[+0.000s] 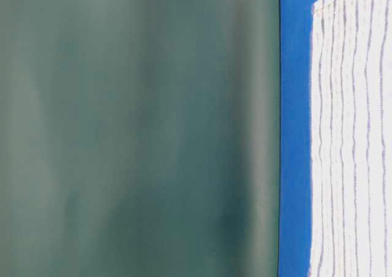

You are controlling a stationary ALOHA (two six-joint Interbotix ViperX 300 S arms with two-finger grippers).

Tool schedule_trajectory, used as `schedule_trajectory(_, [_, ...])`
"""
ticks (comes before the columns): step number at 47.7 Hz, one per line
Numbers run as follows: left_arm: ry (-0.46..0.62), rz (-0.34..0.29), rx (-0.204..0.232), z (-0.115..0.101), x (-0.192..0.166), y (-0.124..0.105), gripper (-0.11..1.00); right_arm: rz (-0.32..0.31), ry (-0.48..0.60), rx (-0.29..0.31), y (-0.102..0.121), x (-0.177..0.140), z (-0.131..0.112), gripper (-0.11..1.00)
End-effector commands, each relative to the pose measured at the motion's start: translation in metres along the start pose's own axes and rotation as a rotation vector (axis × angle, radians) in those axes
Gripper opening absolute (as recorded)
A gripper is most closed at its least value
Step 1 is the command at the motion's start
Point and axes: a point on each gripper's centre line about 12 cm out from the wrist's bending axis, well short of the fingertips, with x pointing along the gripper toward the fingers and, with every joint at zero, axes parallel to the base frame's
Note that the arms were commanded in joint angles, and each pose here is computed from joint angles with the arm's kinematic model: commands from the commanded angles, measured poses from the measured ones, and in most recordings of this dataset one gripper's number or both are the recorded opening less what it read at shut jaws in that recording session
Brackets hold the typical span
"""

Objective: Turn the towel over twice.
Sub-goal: 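Open both grippers and withdraw them outward from the towel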

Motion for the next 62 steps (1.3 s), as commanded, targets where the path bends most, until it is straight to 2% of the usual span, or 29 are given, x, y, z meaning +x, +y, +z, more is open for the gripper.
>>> schedule_trajectory(1, [-0.05, -0.016, 0.003, 0.014, -0.005, -0.005, 0.06, 0.022, -0.027, -0.008, 0.01, -0.007, 0.011, 0.05])
schedule_trajectory(6, [-0.076, -0.024, 0.014, 0.024, -0.012, -0.007, 0.25, 0.032, -0.045, -0.023, 0.015, -0.014, 0.019, 0.06])
schedule_trajectory(8, [-0.085, -0.027, 0.02, 0.028, -0.016, -0.009, 0.37, 0.04, -0.062, -0.04, 0.018, -0.02, 0.024, 0.12])
schedule_trajectory(13, [-0.121, -0.029, 0.029, 0.041, -0.031, -0.009, 0.68, 0.049, -0.112, -0.093, 0.02, -0.034, 0.035, 0.44])
schedule_trajectory(17, [-0.15, -0.02, 0.036, 0.05, -0.044, -0.006, 0.82, 0.044, -0.169, -0.133, 0.016, -0.049, 0.047, 0.65])
schedule_trajectory(19, [-0.178, -0.014, 0.044, 0.056, -0.053, -0.004, 0.82, 0.04, -0.196, -0.15, 0.014, -0.056, 0.051, 0.68])
schedule_trajectory(23, [-0.247, 0.002, 0.06, 0.064, -0.07, 0.002, 0.8, 0.023, -0.258, -0.186, 0.006, -0.073, 0.06, 0.62])
schedule_trajectory(28, [-0.325, 0.027, 0.089, 0.07, -0.09, 0.01, 0.8, -0.005, -0.328, -0.224, -0.005, -0.091, 0.068, 0.63])
schedule_trajectory(35, [-0.428, 0.082, 0.111, 0.07, -0.114, 0.024, 0.8, -0.056, -0.433, -0.262, -0.025, -0.116, 0.074, 0.63])
schedule_trajectory(42, [-0.521, 0.131, 0.12, 0.065, -0.134, 0.035, 0.8, -0.094, -0.553, -0.272, -0.044, -0.141, 0.072, 0.63])
schedule_trajectory(48, [-0.573, 0.168, 0.111, 0.05, -0.141, 0.043, 0.8, -0.092, -0.65, -0.259, -0.058, -0.153, 0.063, 0.62])
schedule_trajectory(55, [-0.598, 0.19, 0.098, 0.032, -0.141, 0.049, 0.8, -0.067, -0.714, -0.245, -0.07, -0.151, 0.045, 0.62])
schedule_trajectory(62, [-0.614, 0.193, 0.094, 0.029, -0.143, 0.05, 0.8, -0.035, -0.739, -0.232, -0.072, -0.148, 0.039, 0.62])
